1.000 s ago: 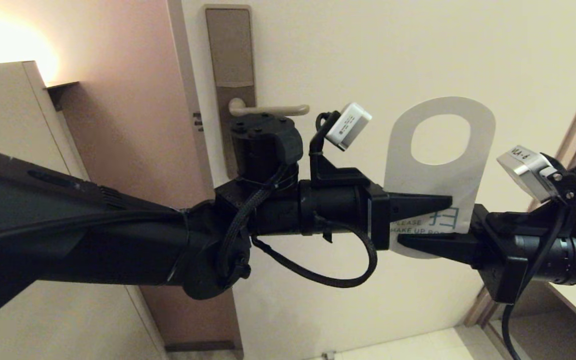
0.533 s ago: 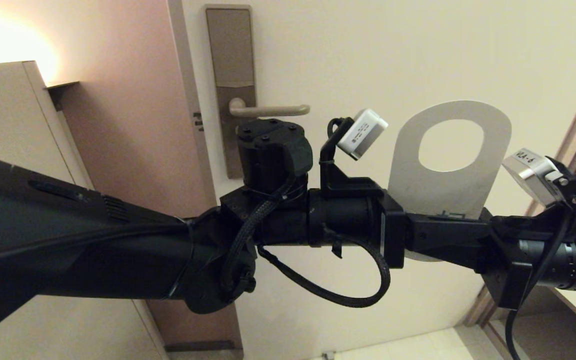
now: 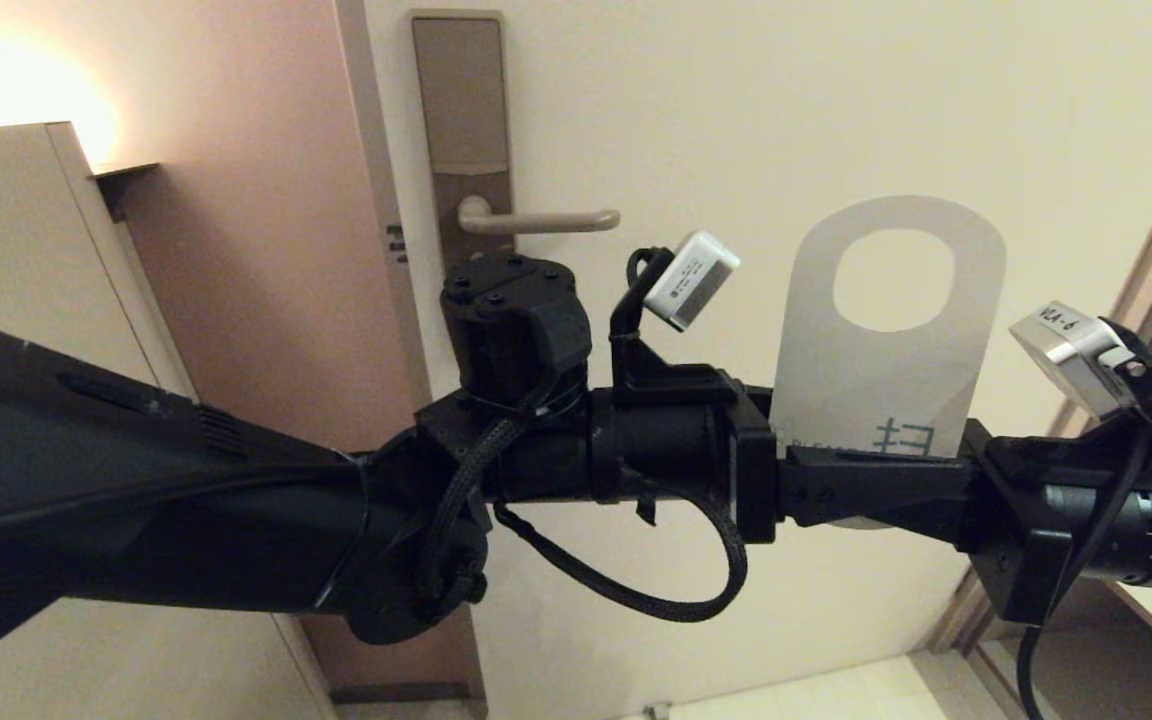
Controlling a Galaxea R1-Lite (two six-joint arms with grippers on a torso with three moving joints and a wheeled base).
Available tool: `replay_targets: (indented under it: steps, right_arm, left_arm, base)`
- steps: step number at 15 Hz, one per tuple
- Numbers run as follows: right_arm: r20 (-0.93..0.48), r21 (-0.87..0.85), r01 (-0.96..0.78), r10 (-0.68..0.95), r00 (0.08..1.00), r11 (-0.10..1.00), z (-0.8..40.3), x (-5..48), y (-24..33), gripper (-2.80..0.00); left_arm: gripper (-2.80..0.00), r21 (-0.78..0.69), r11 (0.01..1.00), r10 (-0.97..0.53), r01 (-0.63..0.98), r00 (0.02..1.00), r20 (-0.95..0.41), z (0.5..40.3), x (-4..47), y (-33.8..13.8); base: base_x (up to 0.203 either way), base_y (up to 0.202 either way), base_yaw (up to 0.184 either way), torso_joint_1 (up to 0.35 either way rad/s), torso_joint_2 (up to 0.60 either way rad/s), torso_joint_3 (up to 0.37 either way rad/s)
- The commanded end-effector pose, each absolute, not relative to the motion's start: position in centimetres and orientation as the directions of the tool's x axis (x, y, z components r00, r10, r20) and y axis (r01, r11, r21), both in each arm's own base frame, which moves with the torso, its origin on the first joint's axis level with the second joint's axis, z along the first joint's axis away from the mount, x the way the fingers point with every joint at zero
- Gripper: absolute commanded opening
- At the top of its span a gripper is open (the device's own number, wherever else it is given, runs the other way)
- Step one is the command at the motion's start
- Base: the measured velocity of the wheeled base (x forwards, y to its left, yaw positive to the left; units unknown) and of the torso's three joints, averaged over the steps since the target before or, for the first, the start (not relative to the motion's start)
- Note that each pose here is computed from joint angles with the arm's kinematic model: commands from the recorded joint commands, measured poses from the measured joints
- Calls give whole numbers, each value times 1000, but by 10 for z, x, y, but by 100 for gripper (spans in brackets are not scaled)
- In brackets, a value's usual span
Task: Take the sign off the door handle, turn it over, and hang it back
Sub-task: Hand it to the other hand
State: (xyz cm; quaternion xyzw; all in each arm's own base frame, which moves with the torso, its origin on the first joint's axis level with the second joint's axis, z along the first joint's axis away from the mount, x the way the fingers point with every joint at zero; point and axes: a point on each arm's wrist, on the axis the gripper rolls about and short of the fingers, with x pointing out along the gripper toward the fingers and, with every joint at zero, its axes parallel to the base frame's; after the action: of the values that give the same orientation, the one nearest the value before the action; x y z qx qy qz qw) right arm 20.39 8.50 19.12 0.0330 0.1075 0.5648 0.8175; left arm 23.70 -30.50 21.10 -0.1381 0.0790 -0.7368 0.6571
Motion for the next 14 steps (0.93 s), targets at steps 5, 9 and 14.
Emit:
replay_targets:
  steps: [5, 9, 14]
  right_arm:
    - [-135, 172, -919, 933, 334, 354, 191, 203, 85, -280]
    - [-134, 169, -918, 931, 339, 358, 192, 203, 84, -280]
    - [-138, 170, -915, 928, 345, 365, 190, 200, 83, -280]
  left_arm:
    - [0, -288, -83, -992, 954, -52, 111, 211, 246, -286]
    - [0, -294, -48, -995, 955, -19, 101, 209, 247, -270]
    - [0, -282, -5, -993, 959, 27, 112, 216, 249, -249]
  base:
    - [0, 0, 0, 0, 0, 0]
    - [0, 0, 0, 0, 0, 0]
    - [0, 0, 0, 0, 0, 0]
